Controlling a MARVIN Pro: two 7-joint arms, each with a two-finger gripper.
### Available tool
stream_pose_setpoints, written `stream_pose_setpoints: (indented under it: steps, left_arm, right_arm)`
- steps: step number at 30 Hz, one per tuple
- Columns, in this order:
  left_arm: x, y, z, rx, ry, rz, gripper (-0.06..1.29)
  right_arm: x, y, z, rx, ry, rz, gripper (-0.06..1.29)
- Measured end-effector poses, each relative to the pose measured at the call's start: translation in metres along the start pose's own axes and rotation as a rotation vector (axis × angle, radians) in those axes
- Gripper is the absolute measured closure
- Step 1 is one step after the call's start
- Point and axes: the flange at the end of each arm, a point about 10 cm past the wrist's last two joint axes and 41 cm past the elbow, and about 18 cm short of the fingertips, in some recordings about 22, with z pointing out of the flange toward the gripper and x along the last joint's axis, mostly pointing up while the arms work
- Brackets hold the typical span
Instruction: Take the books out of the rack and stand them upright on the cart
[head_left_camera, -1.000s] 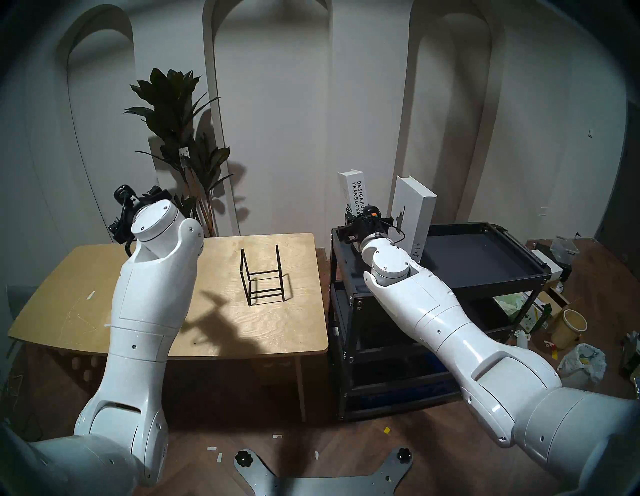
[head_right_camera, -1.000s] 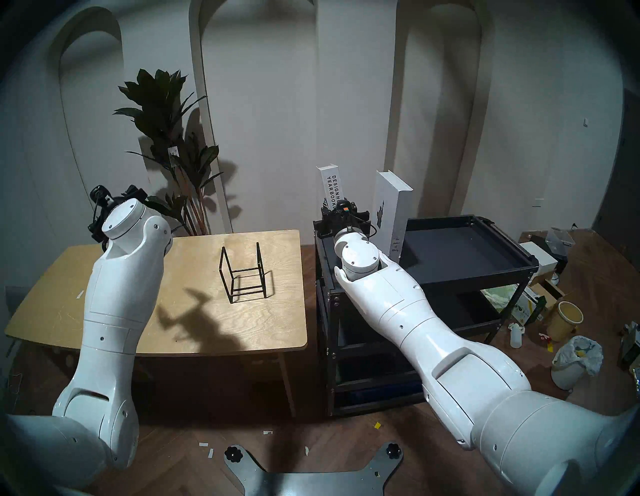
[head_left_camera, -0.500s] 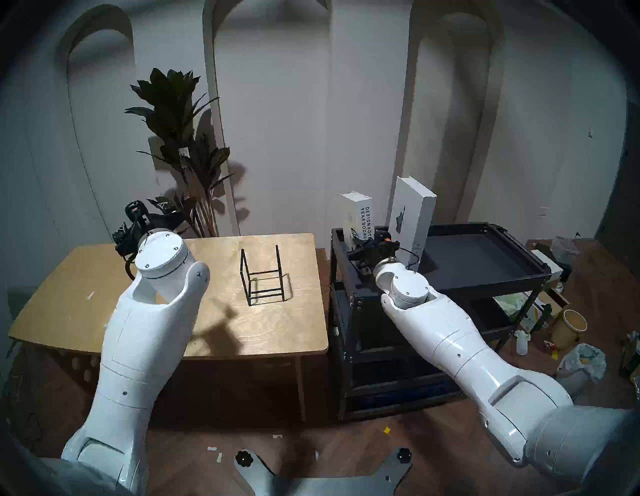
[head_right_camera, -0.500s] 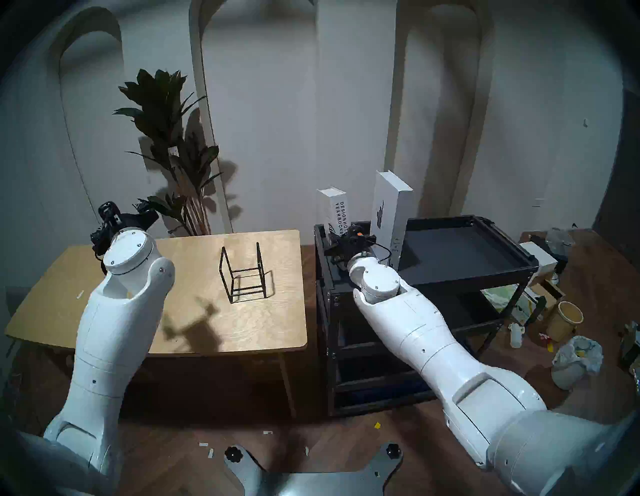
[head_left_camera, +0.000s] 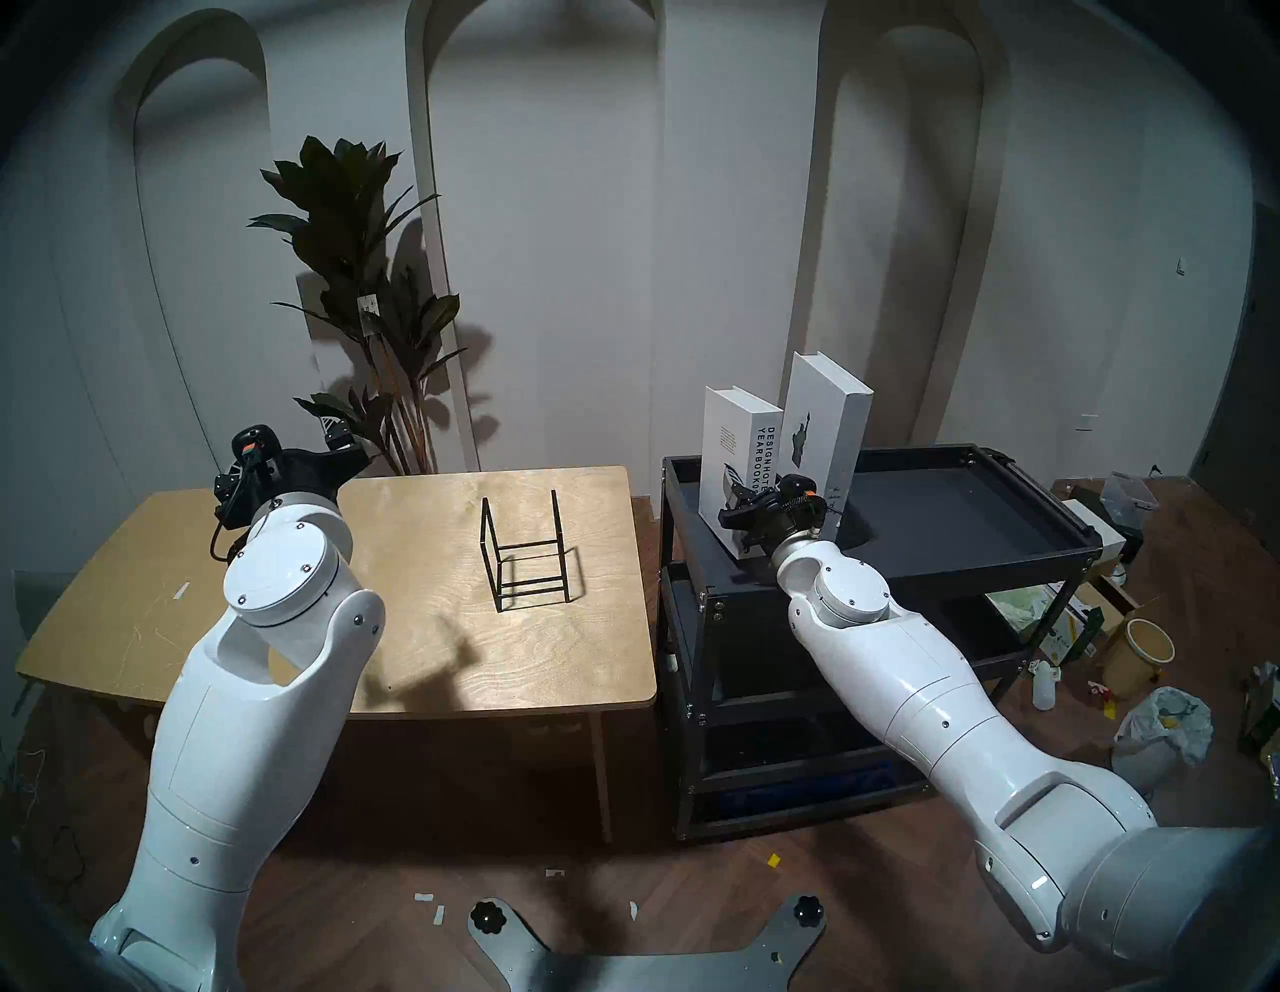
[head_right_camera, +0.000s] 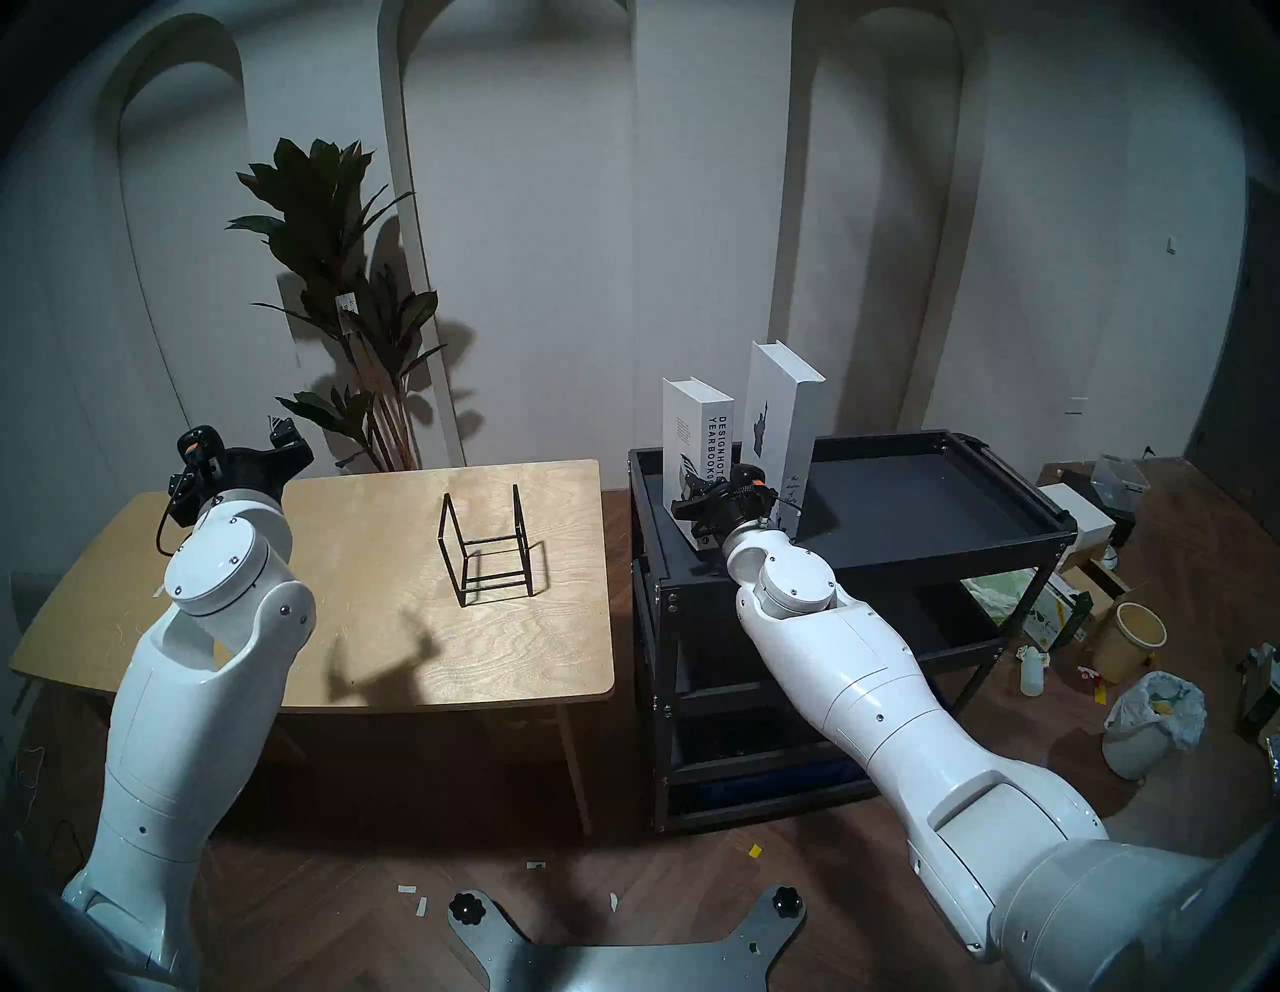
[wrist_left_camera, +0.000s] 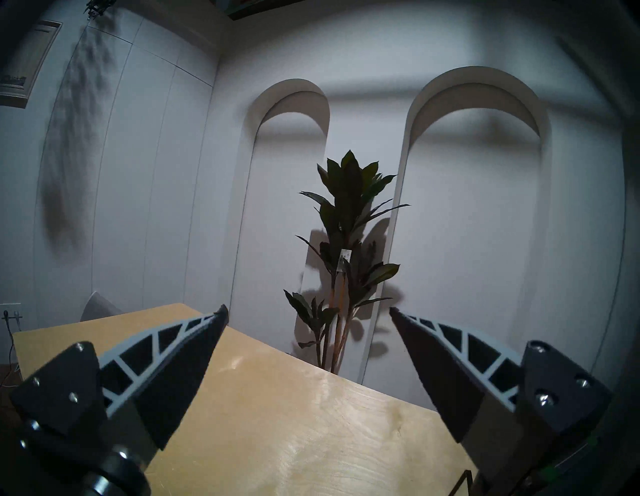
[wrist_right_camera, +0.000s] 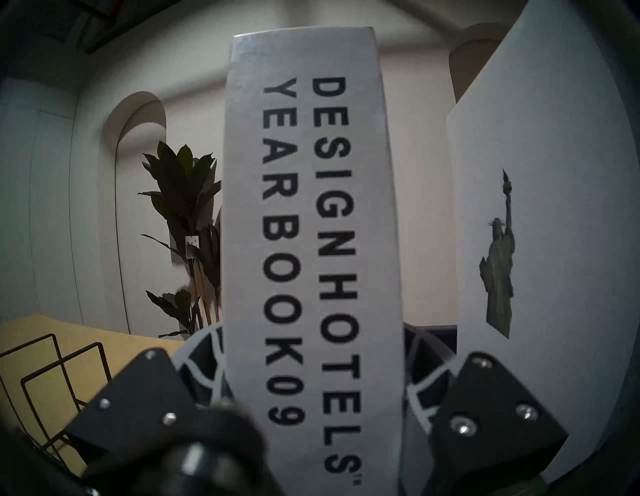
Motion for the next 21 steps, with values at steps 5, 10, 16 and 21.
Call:
stream_pose_setpoints:
  steps: [5,10,16,21]
  left_arm:
    - [-0.004,-0.008,-0.006,-0.027,-0.014,-0.002,0.0]
    - [-0.008,-0.015,-0.01,-0.041,-0.026,-0.002,0.0]
    - [-0.009,-0.02,-0.014,-0.049,-0.03,0.003,0.0]
    - [-0.007,-0.022,-0.017,-0.058,-0.025,0.008,0.0]
  right_arm:
    - [-0.004,-0.002,0.004,-0.004,-0.008,0.003,0.63]
    - [-0.007,-0.006,0.008,-0.004,-0.015,-0.01,0.63]
    - [-0.008,-0.009,0.011,-0.012,-0.019,-0.024,0.63]
    - [-0.007,-0.011,0.012,-0.021,-0.023,-0.03,0.63]
